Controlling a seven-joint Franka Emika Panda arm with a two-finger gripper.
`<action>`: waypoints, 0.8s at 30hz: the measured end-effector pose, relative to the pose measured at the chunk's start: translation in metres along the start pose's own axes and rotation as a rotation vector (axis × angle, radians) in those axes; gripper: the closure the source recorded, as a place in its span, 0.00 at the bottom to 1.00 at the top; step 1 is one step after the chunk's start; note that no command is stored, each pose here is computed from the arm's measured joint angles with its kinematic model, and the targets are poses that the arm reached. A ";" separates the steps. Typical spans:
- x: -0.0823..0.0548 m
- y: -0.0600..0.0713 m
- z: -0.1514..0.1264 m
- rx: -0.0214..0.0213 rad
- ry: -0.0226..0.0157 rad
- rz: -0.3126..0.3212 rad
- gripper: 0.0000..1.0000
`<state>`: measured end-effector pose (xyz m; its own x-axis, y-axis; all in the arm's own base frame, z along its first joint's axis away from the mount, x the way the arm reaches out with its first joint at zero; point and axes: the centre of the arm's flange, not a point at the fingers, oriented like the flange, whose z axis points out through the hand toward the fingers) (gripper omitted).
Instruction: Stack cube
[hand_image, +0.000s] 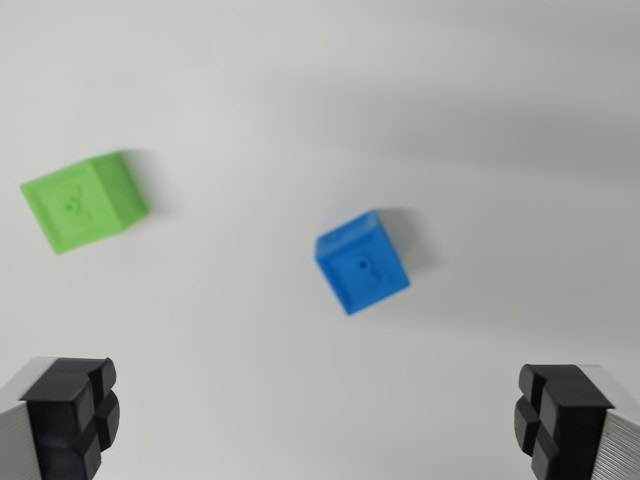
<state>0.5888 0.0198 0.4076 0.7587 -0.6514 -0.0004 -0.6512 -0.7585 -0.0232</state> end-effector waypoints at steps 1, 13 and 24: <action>0.000 0.001 0.002 0.0000 0.0001 -0.005 0.00; -0.003 0.008 0.028 -0.0032 -0.0021 -0.084 0.00; -0.007 0.017 0.059 -0.0065 -0.0047 -0.178 0.00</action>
<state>0.5732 0.0122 0.3485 0.8620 -0.5069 -0.0015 -0.5068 -0.8619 -0.0169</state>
